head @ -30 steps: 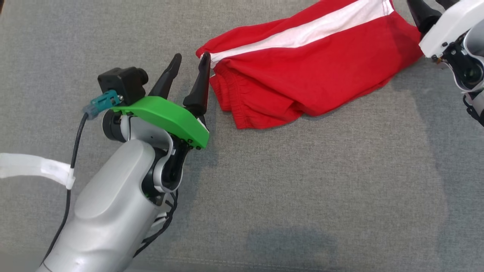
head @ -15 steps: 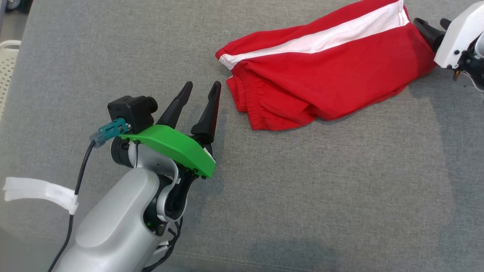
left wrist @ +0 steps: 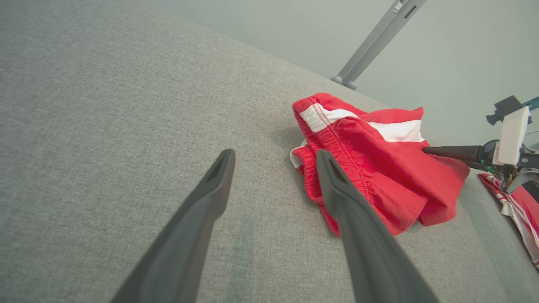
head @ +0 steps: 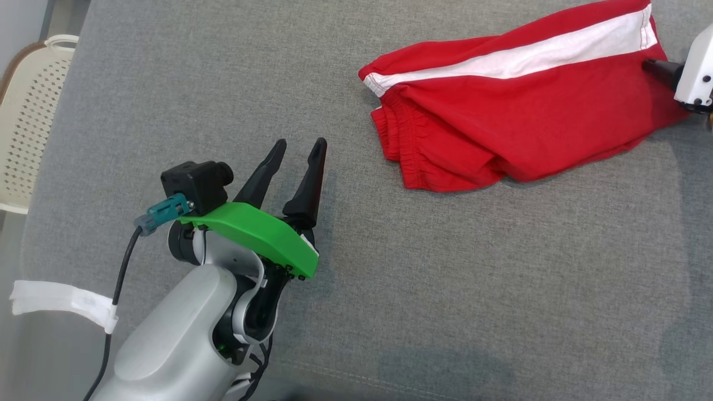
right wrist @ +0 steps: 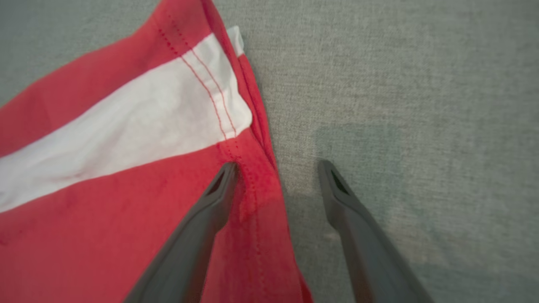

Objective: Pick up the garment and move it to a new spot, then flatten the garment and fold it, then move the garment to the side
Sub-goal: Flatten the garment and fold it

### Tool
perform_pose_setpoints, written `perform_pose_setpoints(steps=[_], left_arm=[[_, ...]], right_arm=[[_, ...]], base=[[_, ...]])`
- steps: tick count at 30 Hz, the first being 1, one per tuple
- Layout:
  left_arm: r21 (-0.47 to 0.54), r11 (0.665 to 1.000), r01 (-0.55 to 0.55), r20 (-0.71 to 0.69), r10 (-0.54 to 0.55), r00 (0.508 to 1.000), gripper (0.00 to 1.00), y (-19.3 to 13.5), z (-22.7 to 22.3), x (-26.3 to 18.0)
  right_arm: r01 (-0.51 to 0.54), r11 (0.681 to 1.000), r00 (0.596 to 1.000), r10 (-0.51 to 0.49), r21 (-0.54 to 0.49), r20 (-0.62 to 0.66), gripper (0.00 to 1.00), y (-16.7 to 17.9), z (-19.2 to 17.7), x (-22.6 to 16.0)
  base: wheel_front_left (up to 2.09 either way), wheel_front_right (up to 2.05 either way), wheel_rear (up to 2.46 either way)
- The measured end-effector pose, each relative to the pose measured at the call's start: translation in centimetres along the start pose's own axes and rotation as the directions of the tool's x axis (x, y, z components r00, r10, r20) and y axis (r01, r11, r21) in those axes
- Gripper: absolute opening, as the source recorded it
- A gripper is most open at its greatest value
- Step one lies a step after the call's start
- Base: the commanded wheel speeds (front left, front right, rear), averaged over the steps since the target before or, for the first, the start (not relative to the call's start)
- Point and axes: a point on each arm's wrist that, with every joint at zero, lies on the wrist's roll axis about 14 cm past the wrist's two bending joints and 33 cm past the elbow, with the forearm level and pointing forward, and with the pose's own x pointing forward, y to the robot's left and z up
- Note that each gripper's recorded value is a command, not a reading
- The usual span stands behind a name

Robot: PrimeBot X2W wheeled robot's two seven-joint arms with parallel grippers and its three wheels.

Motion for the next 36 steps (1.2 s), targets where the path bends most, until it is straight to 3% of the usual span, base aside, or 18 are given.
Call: perform_pose_setpoints(steps=[13,14,16,17,30,36], left_arm=[[-0.011,1.0,-0.005,0.014,0.005,1.0,1.0,0.1,0.3,-0.2],[-0.011,1.0,-0.004,0.014,0.004,1.0,1.0,0.0,0.3,-0.2],[-0.011,1.0,-0.003,0.015,0.003,1.0,1.0,0.0,0.4,-0.3],[-0.01,1.0,-0.002,0.015,0.002,1.0,1.0,-0.1,0.4,-0.3],[-0.007,1.0,0.005,0.028,-0.005,1.0,1.0,-0.3,0.8,-0.9],[0.006,1.0,0.015,0.051,-0.015,0.999,1.0,-0.6,1.5,-1.8]], right_arm=[[-0.119,0.992,0.991,0.121,0.034,-0.05,1.0,3.7,-0.9,0.3],[-0.124,0.992,0.991,0.125,0.027,-0.05,0.77,3.9,-0.9,0.3],[-0.127,0.992,0.991,0.128,0.015,-0.044,0.04,4.1,-0.8,0.2],[-0.127,0.992,0.991,0.127,0.011,-0.043,0.0,4.1,-0.9,0.2],[-0.15,0.989,0.988,0.15,-0.003,0.032,0.0,5.0,-0.5,-0.8],[-0.121,0.993,0.988,0.12,-0.003,0.099,0.0,3.8,0.1,-2.9]], base=[[0.0,0.0,0.0],[0.0,0.0,0.0],[0.0,0.0,0.0],[0.0,0.0,0.0],[0.0,0.0,0.0],[0.0,0.0,0.0]])
